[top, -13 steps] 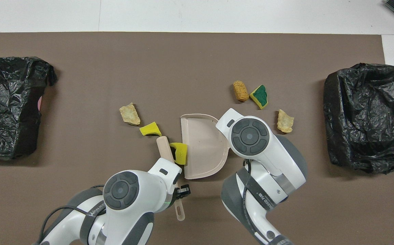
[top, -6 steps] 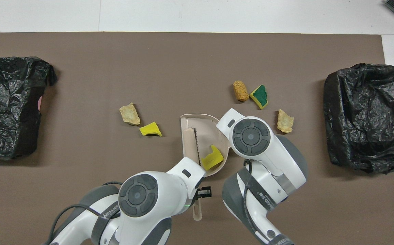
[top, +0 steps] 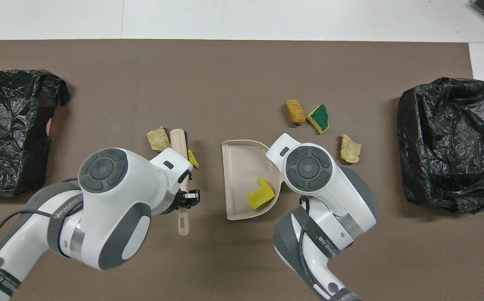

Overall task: Sweep and dump trash in bin
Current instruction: 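Sweep the bread crusts into the dustpan with the left gripper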

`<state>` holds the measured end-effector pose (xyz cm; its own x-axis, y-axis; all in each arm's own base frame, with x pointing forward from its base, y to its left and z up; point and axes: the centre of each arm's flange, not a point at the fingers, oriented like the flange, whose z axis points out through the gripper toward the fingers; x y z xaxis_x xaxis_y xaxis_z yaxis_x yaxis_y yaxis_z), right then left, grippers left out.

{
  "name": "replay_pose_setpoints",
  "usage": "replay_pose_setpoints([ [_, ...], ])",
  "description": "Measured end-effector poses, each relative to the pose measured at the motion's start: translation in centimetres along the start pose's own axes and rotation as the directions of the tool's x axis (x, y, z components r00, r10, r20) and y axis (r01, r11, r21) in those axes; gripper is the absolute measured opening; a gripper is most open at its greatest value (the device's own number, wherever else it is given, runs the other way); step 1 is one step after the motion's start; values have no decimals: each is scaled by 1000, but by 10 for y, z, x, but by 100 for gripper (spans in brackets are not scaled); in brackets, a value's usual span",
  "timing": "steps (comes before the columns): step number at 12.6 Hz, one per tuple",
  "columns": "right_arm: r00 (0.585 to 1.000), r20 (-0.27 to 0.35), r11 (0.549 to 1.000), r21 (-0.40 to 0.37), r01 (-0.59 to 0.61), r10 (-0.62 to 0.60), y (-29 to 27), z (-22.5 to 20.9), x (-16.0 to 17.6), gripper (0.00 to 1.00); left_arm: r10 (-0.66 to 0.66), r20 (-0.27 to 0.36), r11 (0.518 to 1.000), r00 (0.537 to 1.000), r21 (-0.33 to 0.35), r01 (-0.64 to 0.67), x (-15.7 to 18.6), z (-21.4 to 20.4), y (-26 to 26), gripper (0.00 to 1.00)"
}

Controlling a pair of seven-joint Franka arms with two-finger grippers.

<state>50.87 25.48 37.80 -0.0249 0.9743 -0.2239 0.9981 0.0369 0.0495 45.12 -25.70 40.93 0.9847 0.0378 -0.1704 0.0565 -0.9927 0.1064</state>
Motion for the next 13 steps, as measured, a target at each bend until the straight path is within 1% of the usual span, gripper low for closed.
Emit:
replay_pose_setpoints([
  [3,1000,0,1000,0,-4,4,0,0,0,31,61,-22,996,998,60,-60,47,-9,-64,26],
  [5,1000,0,1000,0,-6,6,0,0,0,31,108,-13,990,994,89,-107,70,-8,-115,26],
  [6,1000,0,1000,1,-7,7,0,0,0,31,123,-1,987,992,104,-123,77,-4,-130,26],
  [8,1000,0,1000,1,-8,8,0,0,0,31,141,34,981,989,129,-144,82,13,-137,26],
  [10,1000,0,1000,1,-11,11,0,0,0,31,186,66,972,980,132,-194,84,27,-133,26],
  [13,1000,-2,1000,0,-22,22,-1,3,1,31,293,82,944,952,134,-302,74,32,-103,26],
])
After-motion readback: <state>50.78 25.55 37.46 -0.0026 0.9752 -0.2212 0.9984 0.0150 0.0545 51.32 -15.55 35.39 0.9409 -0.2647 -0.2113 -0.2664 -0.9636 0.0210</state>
